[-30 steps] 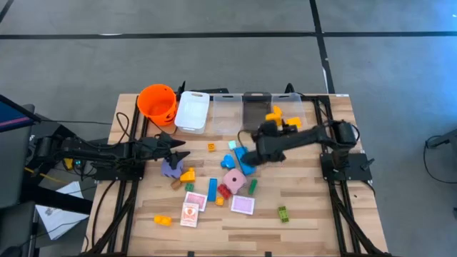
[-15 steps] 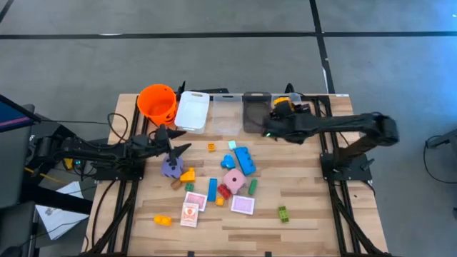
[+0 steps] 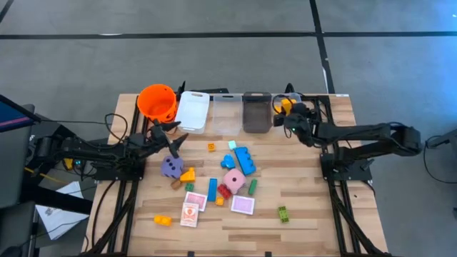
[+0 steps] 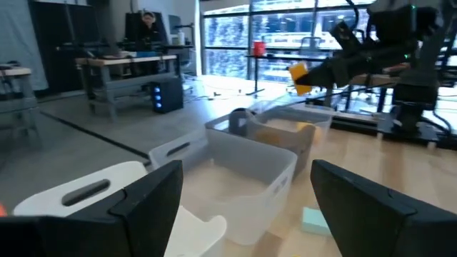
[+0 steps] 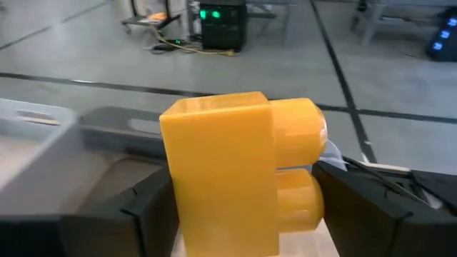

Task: Pick & Place Toys
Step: Put the big yellow game piece into the right transparent bin, then put the small green game piece into the black bin

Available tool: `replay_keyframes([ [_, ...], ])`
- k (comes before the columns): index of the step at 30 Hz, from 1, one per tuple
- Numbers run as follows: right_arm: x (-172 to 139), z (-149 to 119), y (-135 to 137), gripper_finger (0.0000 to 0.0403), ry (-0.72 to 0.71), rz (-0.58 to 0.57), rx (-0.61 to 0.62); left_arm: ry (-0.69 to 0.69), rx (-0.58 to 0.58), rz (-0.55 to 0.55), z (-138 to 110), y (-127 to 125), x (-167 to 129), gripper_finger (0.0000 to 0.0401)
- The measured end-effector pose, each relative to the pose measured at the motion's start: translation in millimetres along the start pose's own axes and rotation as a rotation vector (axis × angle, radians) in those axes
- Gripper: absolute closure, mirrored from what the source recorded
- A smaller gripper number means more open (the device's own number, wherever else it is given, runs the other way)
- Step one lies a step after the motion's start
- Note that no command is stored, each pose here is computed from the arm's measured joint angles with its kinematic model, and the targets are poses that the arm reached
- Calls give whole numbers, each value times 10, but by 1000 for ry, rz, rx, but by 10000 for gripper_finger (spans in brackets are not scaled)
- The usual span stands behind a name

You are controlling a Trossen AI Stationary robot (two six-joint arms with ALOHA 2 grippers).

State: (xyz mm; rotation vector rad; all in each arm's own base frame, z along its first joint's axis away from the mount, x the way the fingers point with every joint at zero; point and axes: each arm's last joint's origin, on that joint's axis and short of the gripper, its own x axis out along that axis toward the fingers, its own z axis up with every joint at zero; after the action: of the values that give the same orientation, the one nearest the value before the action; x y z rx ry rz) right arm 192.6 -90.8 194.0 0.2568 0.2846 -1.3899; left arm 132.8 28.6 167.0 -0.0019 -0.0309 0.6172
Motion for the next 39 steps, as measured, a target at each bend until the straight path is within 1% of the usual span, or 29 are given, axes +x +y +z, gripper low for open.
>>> replay_keyframes([
  [3, 72, -19, -31, 88, 13, -30, 7, 0, -5, 0, 0, 0, 0, 100],
  [8, 115, -11, -48, 19, 30, -30, 10, 0, -13, 5, 1, 1, 0, 100],
  [10, 104, -5, -34, 10, 23, -19, 7, 1, -13, 12, -1, 4, 0, 100],
  [12, 66, -5, -13, 15, 19, 2, 6, 3, -12, 22, -3, 7, 0, 100],
  [15, -53, -34, 69, 28, 22, 79, -16, 6, -11, 23, -7, 7, 0, 100],
  [22, -551, -137, 347, 35, -5, 360, -6, -7, -20, 22, 7, 7, 0, 100],
  [26, -868, -213, 446, 35, -41, 479, 7, -13, -24, 22, 14, 7, -1, 100],
  [29, -1097, -282, 457, 35, -54, 534, 41, -13, -24, 22, 14, 7, 0, 100],
  [34, -1471, -412, 423, 35, -40, 660, 77, -13, -24, 22, 14, 6, 0, 100],
  [39, -1761, -497, 319, 34, -87, 684, 164, -13, -24, 21, 14, 6, 0, 100],
])
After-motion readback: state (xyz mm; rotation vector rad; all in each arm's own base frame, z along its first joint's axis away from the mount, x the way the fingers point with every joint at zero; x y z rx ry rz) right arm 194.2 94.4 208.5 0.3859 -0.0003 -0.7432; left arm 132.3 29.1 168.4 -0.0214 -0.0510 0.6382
